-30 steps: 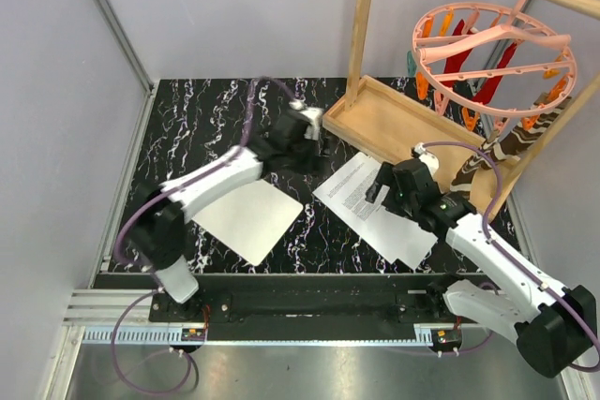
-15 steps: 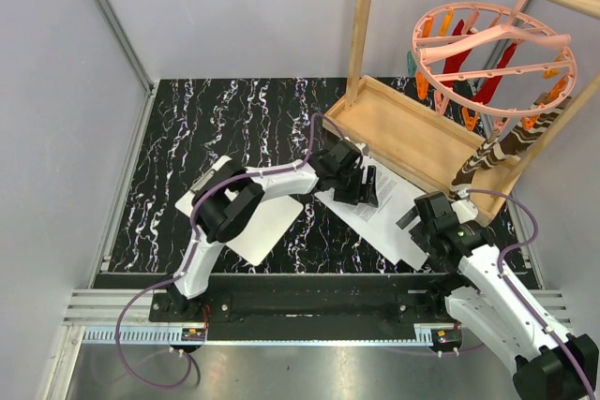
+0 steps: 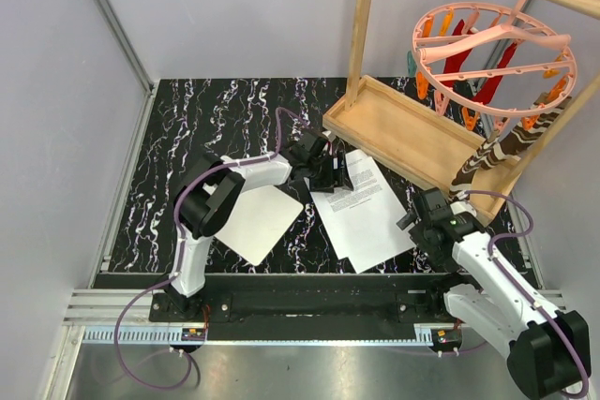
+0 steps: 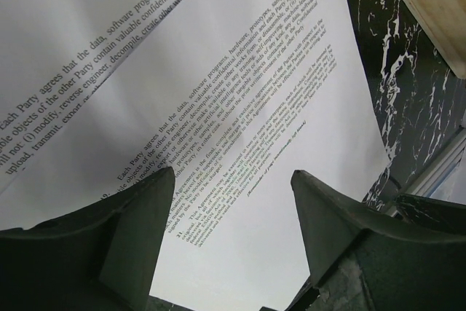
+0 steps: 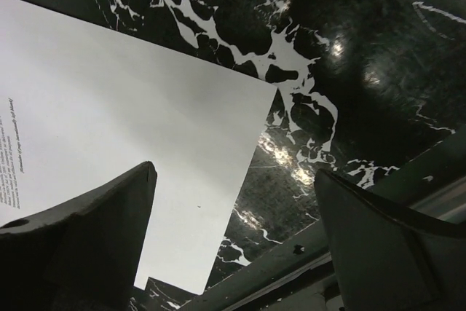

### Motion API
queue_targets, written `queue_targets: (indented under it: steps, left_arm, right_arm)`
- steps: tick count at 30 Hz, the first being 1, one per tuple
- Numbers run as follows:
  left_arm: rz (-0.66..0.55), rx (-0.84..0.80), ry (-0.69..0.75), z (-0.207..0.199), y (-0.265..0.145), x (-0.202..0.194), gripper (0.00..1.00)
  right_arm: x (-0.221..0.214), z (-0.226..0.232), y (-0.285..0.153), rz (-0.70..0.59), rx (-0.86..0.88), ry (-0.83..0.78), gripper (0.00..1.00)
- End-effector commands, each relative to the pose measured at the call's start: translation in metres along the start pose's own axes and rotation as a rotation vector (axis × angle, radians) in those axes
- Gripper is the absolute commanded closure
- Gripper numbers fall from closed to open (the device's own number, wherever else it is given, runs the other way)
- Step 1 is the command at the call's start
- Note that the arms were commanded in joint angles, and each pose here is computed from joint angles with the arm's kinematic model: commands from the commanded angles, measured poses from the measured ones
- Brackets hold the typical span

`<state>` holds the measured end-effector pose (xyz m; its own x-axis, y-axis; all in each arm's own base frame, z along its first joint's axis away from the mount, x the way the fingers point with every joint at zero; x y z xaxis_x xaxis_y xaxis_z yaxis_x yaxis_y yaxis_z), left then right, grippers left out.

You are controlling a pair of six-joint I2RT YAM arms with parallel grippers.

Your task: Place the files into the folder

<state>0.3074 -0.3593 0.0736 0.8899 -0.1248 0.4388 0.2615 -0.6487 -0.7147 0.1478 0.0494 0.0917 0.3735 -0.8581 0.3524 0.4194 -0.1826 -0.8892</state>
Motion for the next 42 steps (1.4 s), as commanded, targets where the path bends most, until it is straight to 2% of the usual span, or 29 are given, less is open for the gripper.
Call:
queue_targets:
  steps: [1,8,13,23,32,36,42]
  left_arm:
    - [0.106,0.112,-0.013,0.032,0.002,-0.03,0.26]
    - [0.104,0.084,-0.04,0.026,0.001,-0.029,0.26]
    - [0.1,0.074,-0.057,0.026,0.001,-0.032,0.26]
    - [0.117,0.079,-0.049,0.028,0.001,-0.037,0.26]
    - [0.126,0.084,-0.042,0.029,0.001,-0.037,0.26]
    - [0.13,0.093,-0.033,0.03,0.0,-0.036,0.26]
    - [0.139,0.087,-0.041,0.03,0.0,-0.038,0.26]
  right_arm:
    - [-0.012,0.009,0.007,0.074,0.051,0.02,0.0]
    - [-0.03,0.016,0.007,0.224,0.061,-0.013,0.0]
    - [-0.032,0.025,0.01,0.24,0.074,-0.028,0.0]
    - [-0.051,0.036,0.024,0.35,0.104,0.026,0.0]
    - [-0.036,0.064,-0.002,0.298,0.342,-0.037,0.0]
    - [-0.034,0.086,-0.017,0.298,0.552,-0.019,0.0]
    - [-0.031,0.099,-0.024,0.295,0.661,0.003,0.0]
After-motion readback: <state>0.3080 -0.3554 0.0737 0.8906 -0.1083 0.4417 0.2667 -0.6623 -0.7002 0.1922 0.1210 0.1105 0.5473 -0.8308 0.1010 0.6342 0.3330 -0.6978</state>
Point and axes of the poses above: each gripper's point midway between its finger pads, its own y axis out along the fingers, its own z axis along the line the jaws close on, x = y × z, the point moved 5 cm from there along -y, back along the fingers, and after that the axes turned 11 degrees about y, right-handed, at the moved point
